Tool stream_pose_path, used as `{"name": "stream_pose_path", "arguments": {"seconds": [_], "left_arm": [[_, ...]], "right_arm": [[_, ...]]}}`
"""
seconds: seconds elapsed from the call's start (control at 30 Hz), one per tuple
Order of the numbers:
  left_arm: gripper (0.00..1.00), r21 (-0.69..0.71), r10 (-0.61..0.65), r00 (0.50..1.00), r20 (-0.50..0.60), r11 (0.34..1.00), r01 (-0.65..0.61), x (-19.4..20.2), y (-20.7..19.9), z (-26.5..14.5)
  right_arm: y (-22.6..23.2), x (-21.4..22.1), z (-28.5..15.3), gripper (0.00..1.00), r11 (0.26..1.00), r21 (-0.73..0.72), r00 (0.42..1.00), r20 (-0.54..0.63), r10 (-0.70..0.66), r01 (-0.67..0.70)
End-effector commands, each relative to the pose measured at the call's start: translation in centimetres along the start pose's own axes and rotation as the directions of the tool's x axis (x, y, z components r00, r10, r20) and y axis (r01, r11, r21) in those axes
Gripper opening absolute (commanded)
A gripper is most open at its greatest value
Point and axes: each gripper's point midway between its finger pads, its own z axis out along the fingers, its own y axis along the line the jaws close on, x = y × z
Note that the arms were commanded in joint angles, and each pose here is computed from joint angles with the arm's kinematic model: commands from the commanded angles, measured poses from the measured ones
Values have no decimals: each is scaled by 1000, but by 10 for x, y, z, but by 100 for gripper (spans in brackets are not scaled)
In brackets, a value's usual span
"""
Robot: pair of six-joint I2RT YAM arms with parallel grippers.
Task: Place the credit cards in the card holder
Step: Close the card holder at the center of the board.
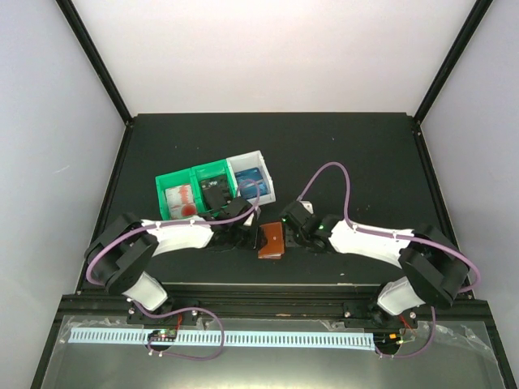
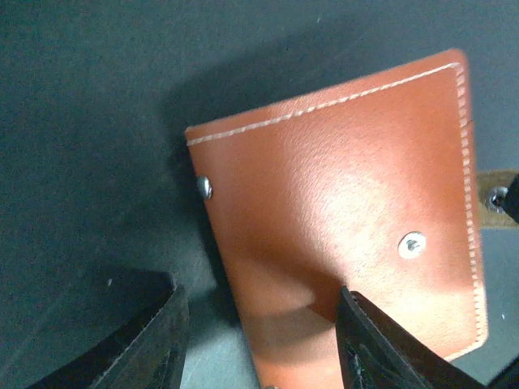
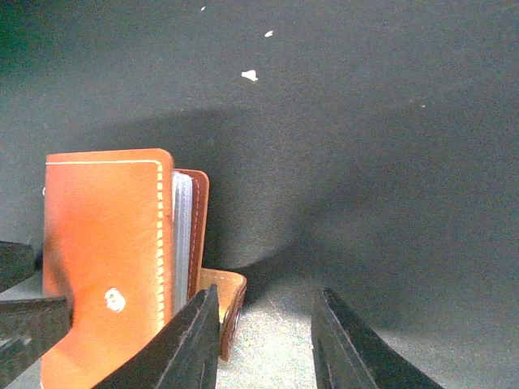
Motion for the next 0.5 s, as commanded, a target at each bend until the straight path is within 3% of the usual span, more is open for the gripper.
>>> {"name": "stream_pose_path", "arguments": {"seconds": [0.0, 0.27, 0.47], "left_arm": [[52, -336, -42, 989, -145, 942, -9, 52, 75, 16], [48, -458, -4, 986, -169, 886, -75, 59, 93, 21], [48, -461, -5, 985, -173, 884, -76, 62, 93, 24]], "right_arm": [[2, -7, -5, 33, 998, -38, 998, 33, 58, -57], [2, -4, 1, 21, 997, -32, 997, -11, 73, -73], [7, -1, 3, 5, 995, -62, 997, -34, 72, -74]]}}
